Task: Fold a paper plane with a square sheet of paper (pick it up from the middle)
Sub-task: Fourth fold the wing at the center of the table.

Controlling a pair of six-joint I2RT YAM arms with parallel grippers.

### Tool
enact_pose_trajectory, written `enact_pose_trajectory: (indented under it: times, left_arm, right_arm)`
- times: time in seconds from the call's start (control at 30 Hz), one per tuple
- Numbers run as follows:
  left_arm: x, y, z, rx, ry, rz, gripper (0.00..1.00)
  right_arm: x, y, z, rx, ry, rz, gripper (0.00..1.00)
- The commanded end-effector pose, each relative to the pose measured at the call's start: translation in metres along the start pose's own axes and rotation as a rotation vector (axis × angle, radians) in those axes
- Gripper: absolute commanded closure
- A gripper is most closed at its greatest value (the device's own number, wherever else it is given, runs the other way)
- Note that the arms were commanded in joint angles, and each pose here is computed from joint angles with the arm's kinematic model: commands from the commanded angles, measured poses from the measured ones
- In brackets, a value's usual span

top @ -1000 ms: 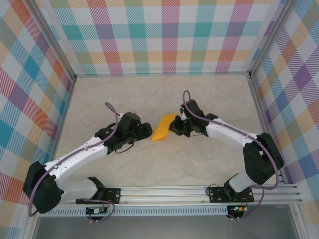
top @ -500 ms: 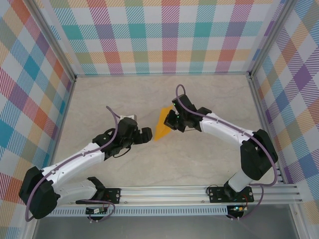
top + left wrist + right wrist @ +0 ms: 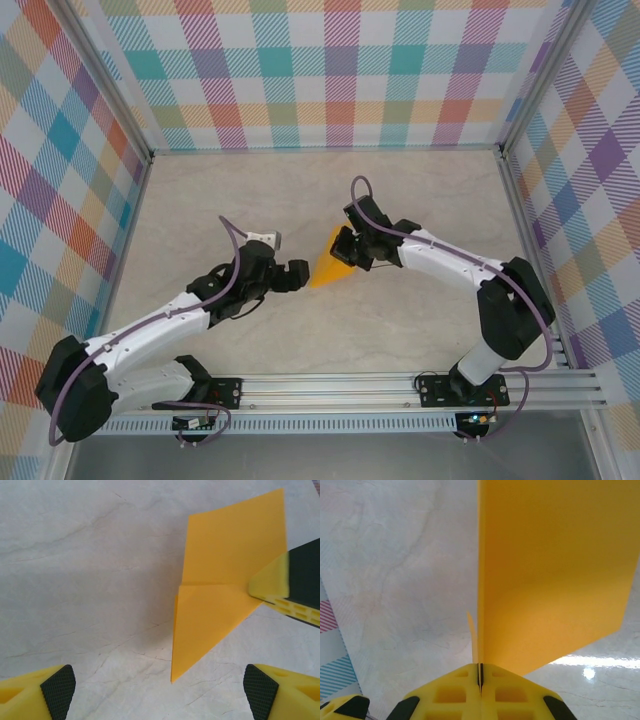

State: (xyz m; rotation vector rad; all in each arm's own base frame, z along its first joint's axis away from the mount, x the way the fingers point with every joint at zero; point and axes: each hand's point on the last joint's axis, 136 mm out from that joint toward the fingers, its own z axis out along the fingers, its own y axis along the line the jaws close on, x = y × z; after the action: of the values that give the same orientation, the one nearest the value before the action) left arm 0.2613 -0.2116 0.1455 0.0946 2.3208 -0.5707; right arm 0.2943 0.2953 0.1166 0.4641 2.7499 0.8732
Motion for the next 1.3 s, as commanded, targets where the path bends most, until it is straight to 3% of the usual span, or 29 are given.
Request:
enact_pose_trajectory:
  times: [0.0, 0.27, 0.5, 0.7, 1.27]
  left_arm:
    - [0.006, -0.013, 0.014, 0.042, -0.017, 0.137, 0.12]
    - [0.033, -0.027, 0.040, 0.096, -0.074, 0.379, 0.18]
    - [0.047, -0.033, 0.056, 0.136, -0.071, 0.509, 0.34]
    - [0.061, -0.044, 0.067, 0.213, -0.066, 0.535, 0.42]
    - [0.069, -0.029, 0.088, 0.148, -0.080, 0.485, 0.72]
  right_arm:
    - [0.014, -0.010, 0.023, 0.010, 0.070, 0.105, 0.98]
    - [0.019, -0.024, 0.034, 0.071, 0.099, 0.223, 0.97]
    - [0.023, -0.026, 0.033, 0.097, 0.117, 0.269, 0.96]
    - [0.024, -0.022, 0.034, 0.103, 0.142, 0.296, 0.96]
    - [0.027, -0.017, 0.034, 0.100, 0.190, 0.318, 0.93]
